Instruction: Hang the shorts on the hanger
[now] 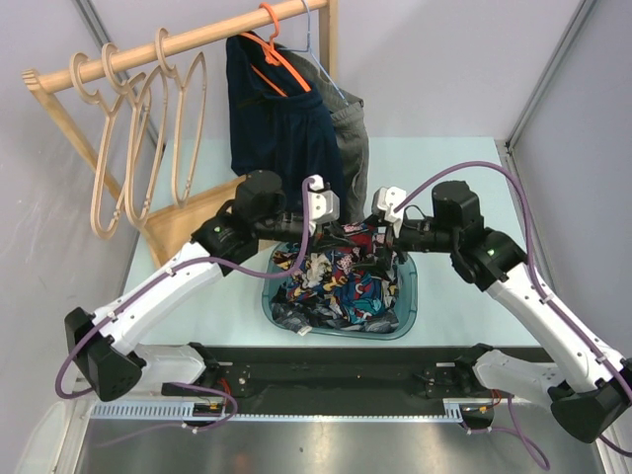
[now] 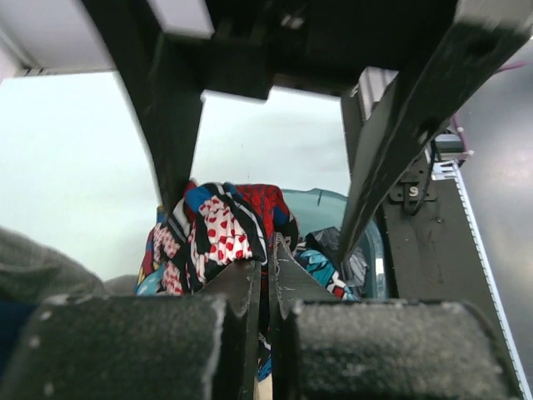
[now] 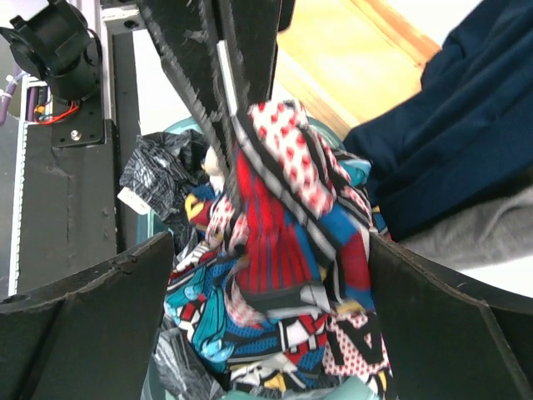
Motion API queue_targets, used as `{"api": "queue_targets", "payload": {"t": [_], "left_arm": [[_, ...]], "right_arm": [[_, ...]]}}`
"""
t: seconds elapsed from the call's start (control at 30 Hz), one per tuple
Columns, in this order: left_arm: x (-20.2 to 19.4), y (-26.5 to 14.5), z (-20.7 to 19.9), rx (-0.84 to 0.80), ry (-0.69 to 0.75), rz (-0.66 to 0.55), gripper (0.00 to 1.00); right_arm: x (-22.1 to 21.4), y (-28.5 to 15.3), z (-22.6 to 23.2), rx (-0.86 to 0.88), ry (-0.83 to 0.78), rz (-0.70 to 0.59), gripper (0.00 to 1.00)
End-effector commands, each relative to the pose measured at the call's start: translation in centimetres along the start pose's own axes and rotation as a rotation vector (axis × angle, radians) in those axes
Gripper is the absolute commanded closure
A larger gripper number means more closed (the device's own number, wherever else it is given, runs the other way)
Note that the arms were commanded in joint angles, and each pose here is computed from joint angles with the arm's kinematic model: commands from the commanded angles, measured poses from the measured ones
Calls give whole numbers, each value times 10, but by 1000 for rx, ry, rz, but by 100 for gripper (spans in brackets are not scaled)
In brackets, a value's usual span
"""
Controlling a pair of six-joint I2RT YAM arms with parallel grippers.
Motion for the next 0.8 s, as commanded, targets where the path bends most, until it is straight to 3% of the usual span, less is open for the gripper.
{"api": "queue_targets", "payload": {"t": [0.0, 0.03, 0.13, 0.17, 0.23, 0.27, 0.43, 0.6, 0.67, 0.77], "left_arm": [[26, 3, -15, -89, 88, -30, 99], [28, 3, -14, -87, 91, -32, 100], [29, 0, -17, -91, 99, -25, 99], [27, -1, -18, -94, 99, -12, 96], [21, -8, -23, -99, 106, 26, 87], [21, -12, -25, -99, 120, 39, 83], [-10, -55, -22, 37, 98, 133, 44], [-79, -103, 5, 211, 93, 295, 21], [-113, -109, 15, 245, 74, 377, 17], [-151, -109, 34, 264, 75, 464, 3]], "right_arm": [[24, 10, -9, -9, -90, -62, 3], [23, 12, -8, -3, -107, -60, 6], [20, 16, -3, 19, -139, -46, 32], [19, 16, -3, 17, -139, -39, 56], [17, 14, -5, 0, -156, -25, 81], [14, 12, -3, 0, -155, -7, 100], [-8, -14, 3, -15, -142, 94, 100], [-27, -39, 3, -47, -93, 156, 100], [-32, -45, 5, -54, -90, 166, 100], [-32, -50, 2, -87, -94, 171, 100]]}}
Point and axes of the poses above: each gripper's point midway between its finger pads, its own y axis out along the fingers, its own z axis along the line the jaws close on, x = y × z, the point moved 2 cm from there along -y, back along the fingers, and after that the axes turned 5 degrees about -y, right-handed, at the moved point
